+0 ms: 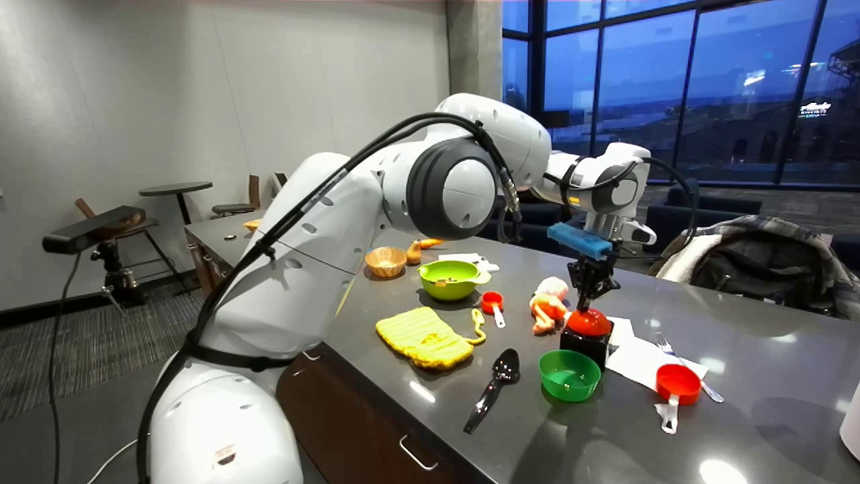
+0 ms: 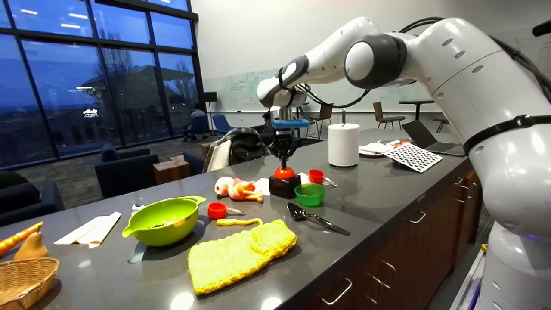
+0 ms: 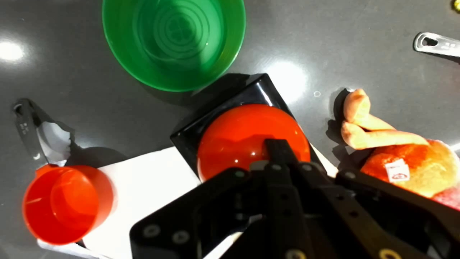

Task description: Press the orange button

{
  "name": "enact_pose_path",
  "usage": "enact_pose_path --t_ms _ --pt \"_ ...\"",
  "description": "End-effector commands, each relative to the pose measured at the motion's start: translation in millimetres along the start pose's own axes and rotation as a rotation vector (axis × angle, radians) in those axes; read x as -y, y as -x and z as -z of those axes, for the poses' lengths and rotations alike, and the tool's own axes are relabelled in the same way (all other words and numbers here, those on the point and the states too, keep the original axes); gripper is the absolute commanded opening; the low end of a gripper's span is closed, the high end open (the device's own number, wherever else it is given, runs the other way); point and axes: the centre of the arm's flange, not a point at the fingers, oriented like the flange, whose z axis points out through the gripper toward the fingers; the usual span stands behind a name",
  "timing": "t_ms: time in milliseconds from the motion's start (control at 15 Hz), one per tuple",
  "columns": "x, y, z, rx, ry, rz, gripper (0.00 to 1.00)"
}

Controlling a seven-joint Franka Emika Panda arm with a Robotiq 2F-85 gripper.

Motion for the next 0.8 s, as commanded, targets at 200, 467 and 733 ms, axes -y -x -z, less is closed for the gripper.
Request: enact_pose_path --t_ms 200,467,733 --pt "-8 -9 -26 0.064 0.0 -0.002 0.0" --pt "-8 -9 -29 0.077 0.004 -0.002 0.0" --pt "-7 -10 -29 0.079 0.004 0.002 0.0"
